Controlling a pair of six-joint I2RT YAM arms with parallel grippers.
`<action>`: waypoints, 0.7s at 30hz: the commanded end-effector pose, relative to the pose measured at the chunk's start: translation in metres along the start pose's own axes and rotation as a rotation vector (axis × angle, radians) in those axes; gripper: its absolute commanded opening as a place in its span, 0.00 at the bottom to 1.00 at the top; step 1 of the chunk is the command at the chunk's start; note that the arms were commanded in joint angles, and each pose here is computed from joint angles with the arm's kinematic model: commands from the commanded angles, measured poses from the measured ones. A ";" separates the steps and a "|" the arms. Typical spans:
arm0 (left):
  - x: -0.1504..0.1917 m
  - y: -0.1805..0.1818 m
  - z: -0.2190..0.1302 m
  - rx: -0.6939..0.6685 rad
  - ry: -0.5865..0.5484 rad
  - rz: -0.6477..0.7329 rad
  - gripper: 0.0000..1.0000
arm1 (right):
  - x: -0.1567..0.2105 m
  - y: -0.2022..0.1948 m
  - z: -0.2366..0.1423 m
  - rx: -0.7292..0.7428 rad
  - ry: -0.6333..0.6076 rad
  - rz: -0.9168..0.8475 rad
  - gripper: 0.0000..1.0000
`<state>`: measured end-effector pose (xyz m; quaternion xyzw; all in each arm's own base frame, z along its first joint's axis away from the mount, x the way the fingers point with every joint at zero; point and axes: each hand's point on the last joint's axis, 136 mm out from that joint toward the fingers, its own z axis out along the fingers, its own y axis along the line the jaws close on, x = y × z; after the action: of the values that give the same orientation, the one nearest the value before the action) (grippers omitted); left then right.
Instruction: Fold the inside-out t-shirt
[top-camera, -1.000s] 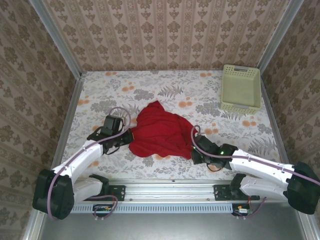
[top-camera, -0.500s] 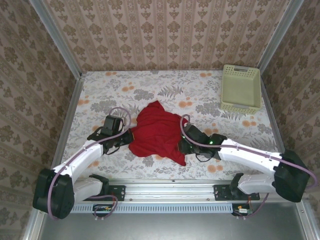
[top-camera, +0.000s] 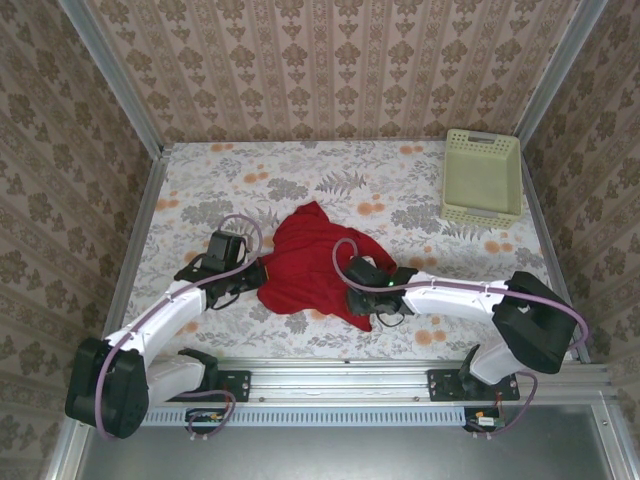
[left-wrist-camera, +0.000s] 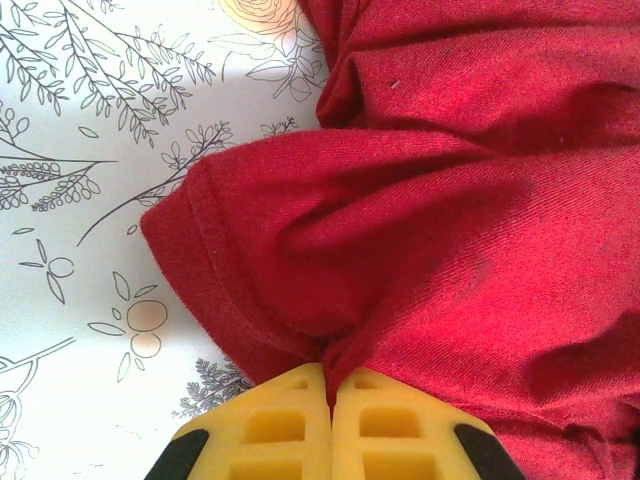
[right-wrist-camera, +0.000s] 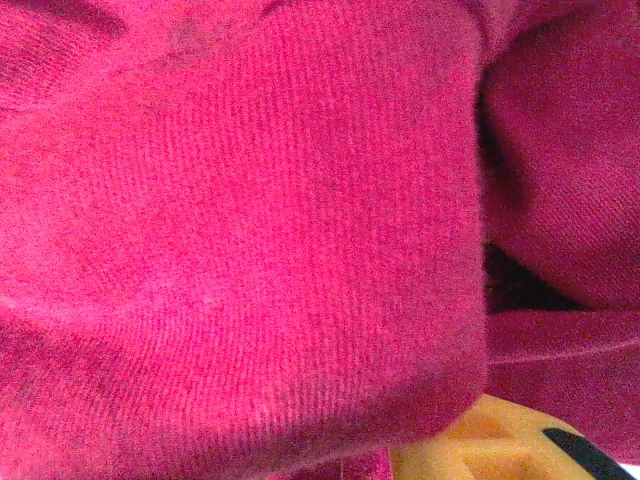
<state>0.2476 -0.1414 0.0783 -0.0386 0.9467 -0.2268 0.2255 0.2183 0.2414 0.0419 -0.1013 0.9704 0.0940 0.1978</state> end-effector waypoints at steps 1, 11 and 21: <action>0.003 0.001 -0.002 -0.001 -0.001 0.002 0.00 | -0.004 -0.005 -0.005 0.054 -0.013 -0.039 0.38; 0.001 0.003 -0.003 -0.015 -0.006 0.005 0.00 | 0.019 0.005 -0.018 -0.007 0.050 -0.041 0.19; -0.019 -0.003 -0.019 -0.031 -0.053 0.028 0.00 | -0.014 0.000 -0.087 -0.044 -0.123 -0.024 0.00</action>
<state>0.2467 -0.1383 0.0790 -0.0404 0.9495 -0.2174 0.2227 0.1949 0.2350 0.0888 -0.1179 0.9618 0.1206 0.2155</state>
